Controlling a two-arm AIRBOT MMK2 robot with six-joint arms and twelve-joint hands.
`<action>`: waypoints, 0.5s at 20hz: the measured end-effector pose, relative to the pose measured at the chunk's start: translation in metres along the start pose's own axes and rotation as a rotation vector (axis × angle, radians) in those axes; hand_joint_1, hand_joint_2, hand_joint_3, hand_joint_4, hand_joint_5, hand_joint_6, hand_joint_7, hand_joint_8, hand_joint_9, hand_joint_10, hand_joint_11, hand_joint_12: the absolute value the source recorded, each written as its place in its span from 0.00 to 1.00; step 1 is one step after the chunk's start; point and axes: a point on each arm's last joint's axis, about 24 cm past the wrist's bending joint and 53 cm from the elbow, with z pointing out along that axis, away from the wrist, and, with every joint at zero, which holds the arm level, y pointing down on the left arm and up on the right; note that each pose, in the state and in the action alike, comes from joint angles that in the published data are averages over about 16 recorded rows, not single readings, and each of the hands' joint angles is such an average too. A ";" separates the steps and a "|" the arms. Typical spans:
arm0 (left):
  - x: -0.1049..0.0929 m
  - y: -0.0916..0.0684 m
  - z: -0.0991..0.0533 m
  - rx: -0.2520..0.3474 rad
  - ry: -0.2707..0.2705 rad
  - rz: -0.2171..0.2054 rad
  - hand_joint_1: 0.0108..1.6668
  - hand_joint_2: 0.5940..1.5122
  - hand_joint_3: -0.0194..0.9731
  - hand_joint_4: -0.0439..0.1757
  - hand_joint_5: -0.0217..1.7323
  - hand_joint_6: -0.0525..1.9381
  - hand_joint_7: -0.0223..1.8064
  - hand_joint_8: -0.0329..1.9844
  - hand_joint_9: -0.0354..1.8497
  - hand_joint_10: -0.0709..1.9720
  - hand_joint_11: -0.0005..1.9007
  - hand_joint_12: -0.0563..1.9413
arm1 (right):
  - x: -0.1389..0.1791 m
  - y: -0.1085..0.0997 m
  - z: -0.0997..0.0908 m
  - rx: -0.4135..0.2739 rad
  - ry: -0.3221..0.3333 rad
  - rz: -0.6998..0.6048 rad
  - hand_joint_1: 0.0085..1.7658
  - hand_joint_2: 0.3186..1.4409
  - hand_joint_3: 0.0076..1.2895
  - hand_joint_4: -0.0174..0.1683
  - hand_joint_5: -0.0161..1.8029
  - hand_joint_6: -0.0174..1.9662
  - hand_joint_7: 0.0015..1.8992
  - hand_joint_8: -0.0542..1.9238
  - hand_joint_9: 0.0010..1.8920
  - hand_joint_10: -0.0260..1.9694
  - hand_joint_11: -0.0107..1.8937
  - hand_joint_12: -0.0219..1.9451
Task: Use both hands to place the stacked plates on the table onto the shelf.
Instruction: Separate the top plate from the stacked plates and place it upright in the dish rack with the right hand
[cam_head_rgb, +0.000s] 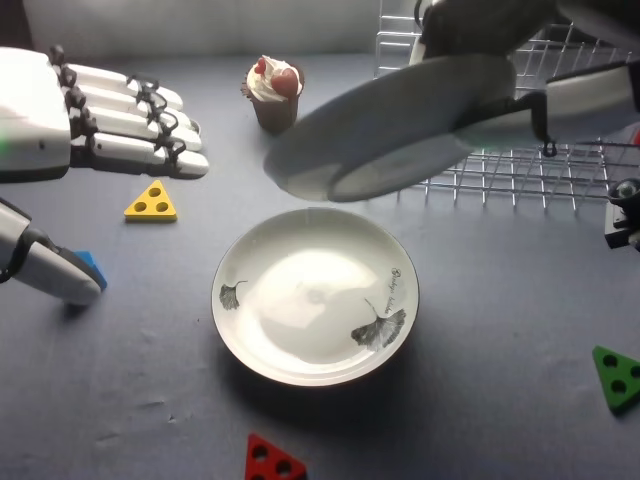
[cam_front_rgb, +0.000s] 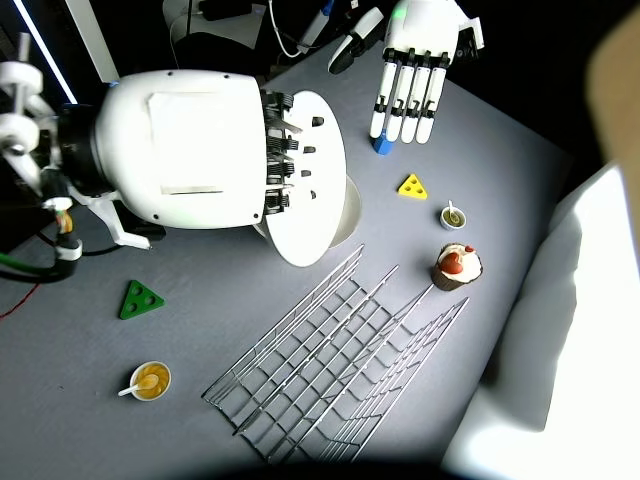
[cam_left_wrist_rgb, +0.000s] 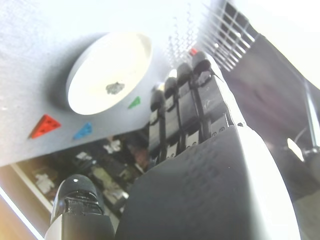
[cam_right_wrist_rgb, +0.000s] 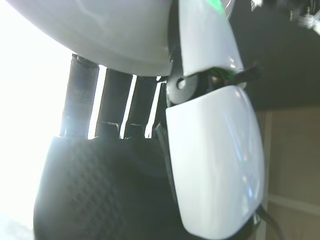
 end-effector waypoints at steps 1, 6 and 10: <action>0.000 0.000 -0.001 0.001 0.000 -0.001 0.01 0.43 0.02 0.20 0.14 0.03 0.14 0.02 0.14 0.04 0.11 0.04 | -0.005 0.001 0.000 -0.007 -0.009 0.023 0.83 0.57 0.00 0.06 0.53 0.42 0.61 0.25 0.64 0.27 0.52 0.69; 0.000 -0.005 -0.004 0.023 0.011 -0.019 0.01 0.43 0.02 0.20 0.14 0.03 0.14 0.02 0.14 0.04 0.11 0.04 | -0.030 0.006 -0.002 -0.035 -0.055 0.118 0.84 0.57 0.00 0.06 0.52 0.42 0.59 0.29 0.64 0.28 0.52 0.70; 0.003 -0.012 -0.007 0.051 0.023 -0.049 0.01 0.43 0.02 0.20 0.14 0.03 0.14 0.02 0.14 0.04 0.11 0.04 | -0.051 0.005 -0.004 -0.041 -0.096 0.173 0.84 0.57 0.00 0.05 0.52 0.42 0.59 0.30 0.64 0.28 0.52 0.70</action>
